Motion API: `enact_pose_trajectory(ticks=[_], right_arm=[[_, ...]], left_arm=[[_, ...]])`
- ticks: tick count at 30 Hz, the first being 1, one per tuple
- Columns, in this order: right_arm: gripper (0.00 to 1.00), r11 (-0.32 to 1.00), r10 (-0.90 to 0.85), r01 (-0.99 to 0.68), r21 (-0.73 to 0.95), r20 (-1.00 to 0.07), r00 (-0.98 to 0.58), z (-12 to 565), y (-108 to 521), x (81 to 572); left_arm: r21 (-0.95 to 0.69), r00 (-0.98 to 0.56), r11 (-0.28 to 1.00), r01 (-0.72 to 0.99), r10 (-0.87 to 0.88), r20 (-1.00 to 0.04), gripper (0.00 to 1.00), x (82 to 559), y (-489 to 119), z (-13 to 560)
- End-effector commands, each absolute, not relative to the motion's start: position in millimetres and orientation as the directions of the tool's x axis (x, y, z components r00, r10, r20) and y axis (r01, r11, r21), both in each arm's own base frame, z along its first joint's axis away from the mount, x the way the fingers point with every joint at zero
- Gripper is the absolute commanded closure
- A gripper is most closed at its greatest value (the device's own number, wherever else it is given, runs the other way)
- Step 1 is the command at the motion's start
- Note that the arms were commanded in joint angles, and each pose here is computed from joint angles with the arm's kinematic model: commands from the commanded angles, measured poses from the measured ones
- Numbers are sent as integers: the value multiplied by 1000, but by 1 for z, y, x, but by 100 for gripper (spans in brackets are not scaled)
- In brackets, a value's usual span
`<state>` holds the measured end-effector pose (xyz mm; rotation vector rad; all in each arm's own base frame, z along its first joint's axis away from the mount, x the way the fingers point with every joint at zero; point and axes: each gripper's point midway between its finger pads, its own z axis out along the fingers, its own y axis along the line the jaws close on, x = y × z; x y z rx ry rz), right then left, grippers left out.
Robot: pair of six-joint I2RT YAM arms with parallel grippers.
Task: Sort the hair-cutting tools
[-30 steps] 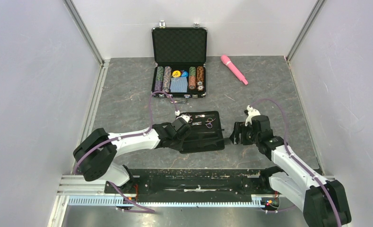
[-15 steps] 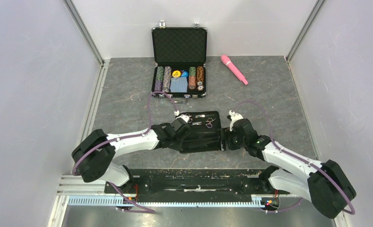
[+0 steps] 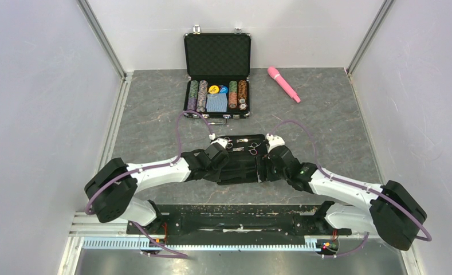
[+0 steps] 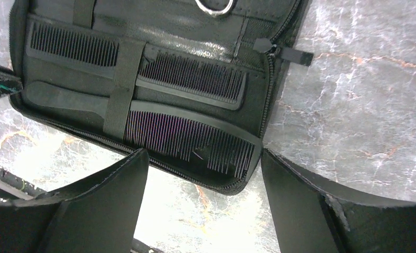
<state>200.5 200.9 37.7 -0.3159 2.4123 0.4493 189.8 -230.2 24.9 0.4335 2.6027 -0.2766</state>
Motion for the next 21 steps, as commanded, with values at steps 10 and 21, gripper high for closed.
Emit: enact_pose_trajectory(ticks=[10,21], right_arm=[[19,936,-45,-287,203,-741,-670,81,199,227],[21,916,-59,-310,255,-678,-732,57,209,212]], left_arm=[[-156,-822,940,302,173,-543,84,199,-234,36],[-165,-824,941,296,164,-542,84,200,-234,35]])
